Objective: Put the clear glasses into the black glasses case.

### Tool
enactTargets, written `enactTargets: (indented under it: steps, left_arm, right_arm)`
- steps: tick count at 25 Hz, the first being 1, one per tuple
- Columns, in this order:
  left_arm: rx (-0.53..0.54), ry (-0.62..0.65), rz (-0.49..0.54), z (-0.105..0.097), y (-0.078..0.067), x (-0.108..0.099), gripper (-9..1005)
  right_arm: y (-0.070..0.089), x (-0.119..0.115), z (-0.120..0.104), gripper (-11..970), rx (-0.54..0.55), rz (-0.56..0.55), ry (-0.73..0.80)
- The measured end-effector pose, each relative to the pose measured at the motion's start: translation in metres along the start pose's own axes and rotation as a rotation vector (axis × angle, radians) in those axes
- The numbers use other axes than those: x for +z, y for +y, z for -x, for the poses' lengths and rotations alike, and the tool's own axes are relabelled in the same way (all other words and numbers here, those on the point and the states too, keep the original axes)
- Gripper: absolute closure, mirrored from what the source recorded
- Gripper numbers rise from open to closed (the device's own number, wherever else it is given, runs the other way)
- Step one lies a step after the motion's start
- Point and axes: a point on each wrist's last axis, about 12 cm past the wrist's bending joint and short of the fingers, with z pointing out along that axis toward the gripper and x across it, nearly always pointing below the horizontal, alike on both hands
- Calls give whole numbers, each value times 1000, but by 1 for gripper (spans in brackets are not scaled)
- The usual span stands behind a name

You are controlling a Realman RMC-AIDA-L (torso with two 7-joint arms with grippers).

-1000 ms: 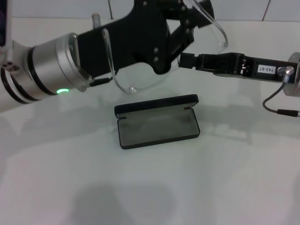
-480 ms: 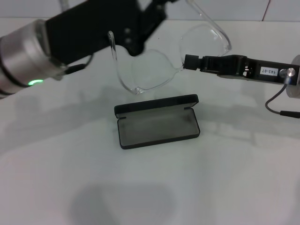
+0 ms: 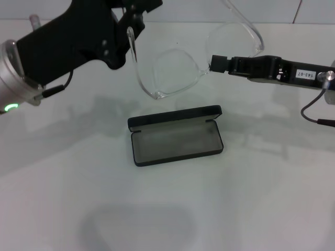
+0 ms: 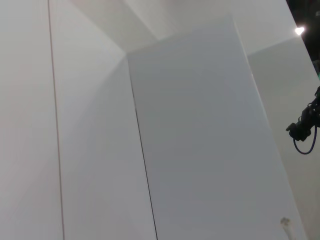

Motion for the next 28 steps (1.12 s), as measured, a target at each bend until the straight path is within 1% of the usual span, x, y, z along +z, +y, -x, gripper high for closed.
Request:
enactTargets:
  steps: [7,15,23,28]
  left_arm:
    - [-36,31,-12,-9,-8,-3,955]
    - [-91,53,-57,-22,-20,4,955]
    - [-124,58,-77,-28,-25,8,955]
    - [-124,33,-65,-26,-24,8,956]
  right_arm:
    - [0,-3,5,915,-8,-5,-33]
    - [2,-3,10,916,-25,-2,-41]
    - [3,0,13,916,-31,6,-49]
    - [2,-1,12,917,-27,3,-59]
